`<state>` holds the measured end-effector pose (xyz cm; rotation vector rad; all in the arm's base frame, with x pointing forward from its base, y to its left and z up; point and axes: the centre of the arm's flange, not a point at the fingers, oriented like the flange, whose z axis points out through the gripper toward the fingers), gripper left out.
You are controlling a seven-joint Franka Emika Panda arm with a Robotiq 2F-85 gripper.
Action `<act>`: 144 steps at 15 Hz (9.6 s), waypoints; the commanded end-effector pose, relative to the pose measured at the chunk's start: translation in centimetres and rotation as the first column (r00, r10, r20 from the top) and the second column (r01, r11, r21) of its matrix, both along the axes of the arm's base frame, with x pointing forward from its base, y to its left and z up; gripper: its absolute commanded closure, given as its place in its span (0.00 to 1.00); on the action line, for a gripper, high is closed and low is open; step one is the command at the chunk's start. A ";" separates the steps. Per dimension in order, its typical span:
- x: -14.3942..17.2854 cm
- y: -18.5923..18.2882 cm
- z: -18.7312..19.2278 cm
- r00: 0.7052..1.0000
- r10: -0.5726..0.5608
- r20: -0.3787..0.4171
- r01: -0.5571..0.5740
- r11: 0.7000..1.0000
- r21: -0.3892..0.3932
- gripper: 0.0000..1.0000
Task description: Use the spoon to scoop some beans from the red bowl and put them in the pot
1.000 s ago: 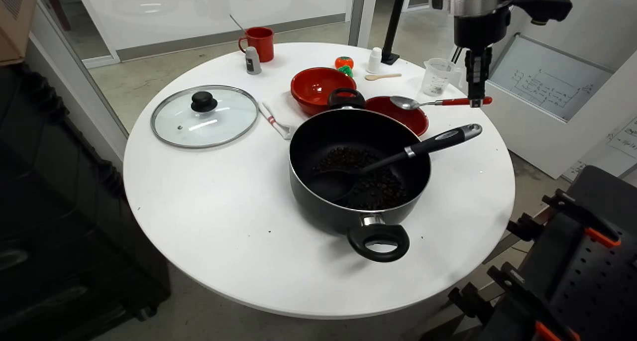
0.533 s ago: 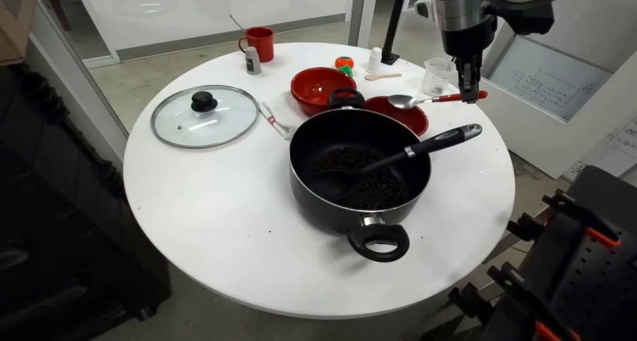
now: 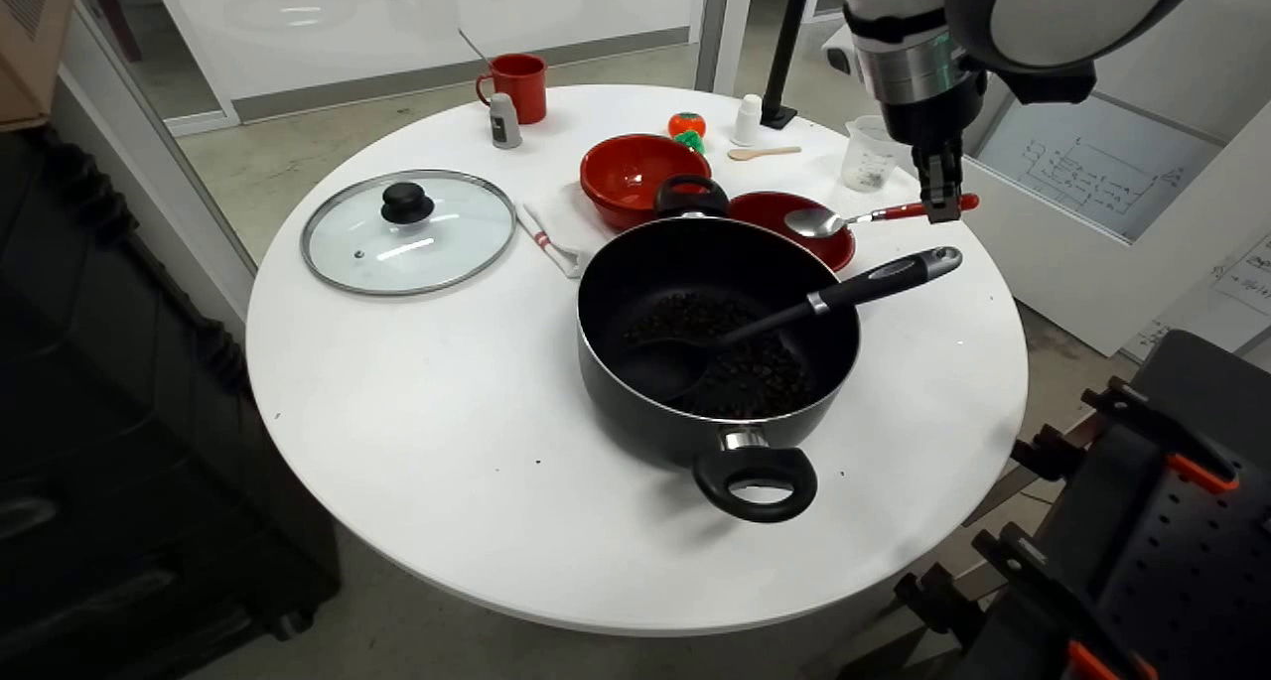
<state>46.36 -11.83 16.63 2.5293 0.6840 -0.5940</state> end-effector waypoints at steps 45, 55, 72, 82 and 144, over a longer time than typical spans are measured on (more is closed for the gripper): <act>-1.9 3.6 -7.6 0.886 0.427 0.179 -0.285 0.809 -0.515 0.94; -4.0 5.0 -8.1 0.875 0.461 0.148 -0.319 0.780 -0.539 0.94; -5.2 6.7 -7.8 0.838 0.510 0.192 -0.273 0.697 -0.663 0.94; -5.3 6.5 -7.6 0.912 0.406 0.059 -0.289 0.738 -0.609 0.94; 8.0 6.1 -8.5 0.911 -0.142 -0.388 -0.007 0.933 -0.359 0.94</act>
